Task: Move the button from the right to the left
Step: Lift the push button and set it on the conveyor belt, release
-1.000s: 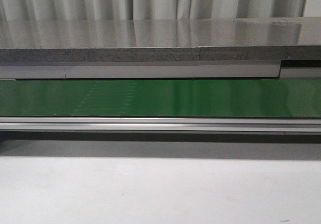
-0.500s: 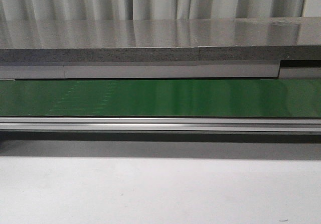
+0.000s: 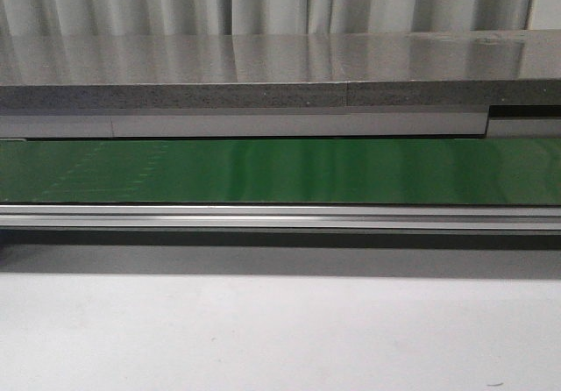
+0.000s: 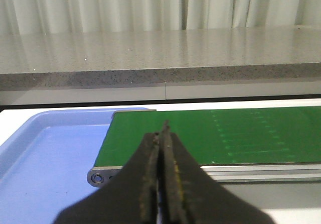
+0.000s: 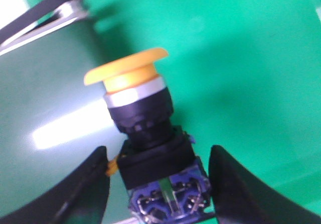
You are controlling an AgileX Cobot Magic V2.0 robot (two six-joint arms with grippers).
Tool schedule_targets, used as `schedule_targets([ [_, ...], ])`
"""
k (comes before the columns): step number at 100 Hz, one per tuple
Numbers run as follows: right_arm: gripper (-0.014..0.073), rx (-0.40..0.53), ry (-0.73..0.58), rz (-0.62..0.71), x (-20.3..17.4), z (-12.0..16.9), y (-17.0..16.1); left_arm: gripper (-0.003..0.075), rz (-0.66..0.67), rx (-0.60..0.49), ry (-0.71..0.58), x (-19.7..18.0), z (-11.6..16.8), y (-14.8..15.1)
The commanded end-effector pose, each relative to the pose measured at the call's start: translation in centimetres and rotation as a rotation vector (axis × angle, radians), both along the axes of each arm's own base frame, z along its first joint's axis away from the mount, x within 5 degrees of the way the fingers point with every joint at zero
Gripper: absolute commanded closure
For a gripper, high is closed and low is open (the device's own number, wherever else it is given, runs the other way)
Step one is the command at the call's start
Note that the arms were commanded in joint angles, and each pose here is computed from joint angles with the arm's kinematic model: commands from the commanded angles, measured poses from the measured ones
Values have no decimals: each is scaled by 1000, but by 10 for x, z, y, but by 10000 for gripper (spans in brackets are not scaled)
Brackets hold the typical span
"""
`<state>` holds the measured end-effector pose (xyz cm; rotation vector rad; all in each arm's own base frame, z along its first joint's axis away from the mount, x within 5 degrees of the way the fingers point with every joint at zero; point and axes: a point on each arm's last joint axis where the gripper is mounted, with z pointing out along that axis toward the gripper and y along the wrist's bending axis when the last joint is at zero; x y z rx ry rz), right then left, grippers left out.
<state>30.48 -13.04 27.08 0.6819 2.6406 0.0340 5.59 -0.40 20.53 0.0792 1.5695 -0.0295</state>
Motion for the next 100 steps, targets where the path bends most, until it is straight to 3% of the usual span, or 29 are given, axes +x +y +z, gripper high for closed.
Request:
schedule_targets([
  [1, 351, 9, -76, 30, -4, 16, 21, 741, -2, -17, -61, -1, -7, 0],
  [33, 328, 49, -80, 92, 8, -8, 58, 741, -2, -17, -61, -1, -7, 0],
  [50, 56, 49, -82, 108, 9, -8, 63, 741, -2, -17, -61, -1, -7, 0],
  [57, -5, 41, -87, 139, 10, -6, 69, 741, -2, -17, -61, -1, -7, 0],
  [82, -6, 30, -127, 216, 3, 11, 93, 741, -2, -17, -61, -1, -7, 0],
  [100, 17, -64, -183, 329, -12, 37, 112, 741, -2, -17, -61, -1, -7, 0],
])
